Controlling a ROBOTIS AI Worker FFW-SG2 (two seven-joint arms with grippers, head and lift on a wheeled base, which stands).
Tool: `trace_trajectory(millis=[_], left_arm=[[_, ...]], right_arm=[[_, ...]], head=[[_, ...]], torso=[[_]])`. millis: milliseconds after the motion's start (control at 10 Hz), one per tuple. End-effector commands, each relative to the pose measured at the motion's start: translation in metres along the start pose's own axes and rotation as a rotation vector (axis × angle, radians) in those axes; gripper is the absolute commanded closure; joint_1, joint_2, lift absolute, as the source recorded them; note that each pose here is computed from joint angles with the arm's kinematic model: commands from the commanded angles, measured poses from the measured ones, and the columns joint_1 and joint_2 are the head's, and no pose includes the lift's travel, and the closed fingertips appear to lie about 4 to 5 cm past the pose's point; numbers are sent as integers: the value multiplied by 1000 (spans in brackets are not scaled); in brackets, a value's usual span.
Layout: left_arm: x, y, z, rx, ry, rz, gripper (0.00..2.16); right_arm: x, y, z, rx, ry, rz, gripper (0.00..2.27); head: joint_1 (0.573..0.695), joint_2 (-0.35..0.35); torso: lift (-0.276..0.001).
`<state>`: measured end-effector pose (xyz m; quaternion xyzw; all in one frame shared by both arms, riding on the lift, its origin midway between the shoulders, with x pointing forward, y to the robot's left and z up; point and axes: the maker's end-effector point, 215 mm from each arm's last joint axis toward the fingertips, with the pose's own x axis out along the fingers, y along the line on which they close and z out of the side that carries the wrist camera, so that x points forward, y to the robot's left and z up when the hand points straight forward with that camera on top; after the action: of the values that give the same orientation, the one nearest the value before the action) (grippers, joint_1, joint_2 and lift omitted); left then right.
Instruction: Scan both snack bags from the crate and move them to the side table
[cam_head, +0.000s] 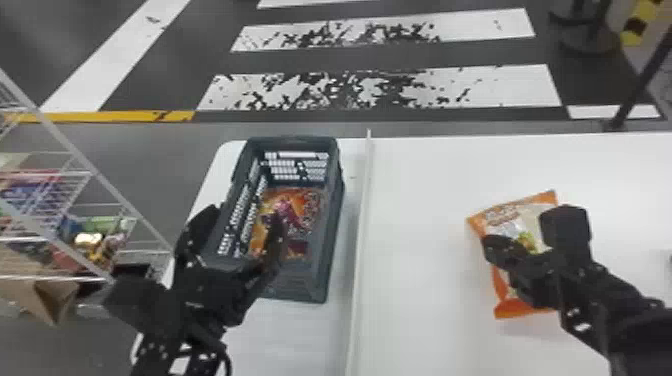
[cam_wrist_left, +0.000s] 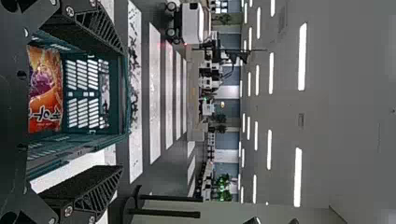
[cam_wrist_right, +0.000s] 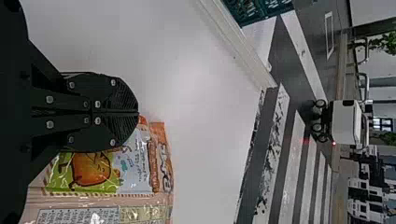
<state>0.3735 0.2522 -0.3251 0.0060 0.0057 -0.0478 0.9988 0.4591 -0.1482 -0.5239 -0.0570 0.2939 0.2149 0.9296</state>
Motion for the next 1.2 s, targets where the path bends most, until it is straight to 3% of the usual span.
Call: trace_trajectory(millis=[0, 700, 900, 1100], left_arm=[[0, 0, 0, 0, 1, 1, 144], [-1, 0, -2, -2, 4, 0, 144], [-1, 0, -3, -2, 5, 0, 144], [-1, 1, -4, -2, 7, 2, 144]], right_arm=[[-5, -21, -2, 19, -6, -25, 2219], [-22, -81, -11, 74, -17, -114, 2219], [-25, -78, -8, 89, -30, -105, 2219], [-39, -58, 13, 92, -79, -58, 2219]], head=[[695, 150], [695, 41], [695, 30], [695, 38]], torso=[[-75], [-75], [-75], [-75]])
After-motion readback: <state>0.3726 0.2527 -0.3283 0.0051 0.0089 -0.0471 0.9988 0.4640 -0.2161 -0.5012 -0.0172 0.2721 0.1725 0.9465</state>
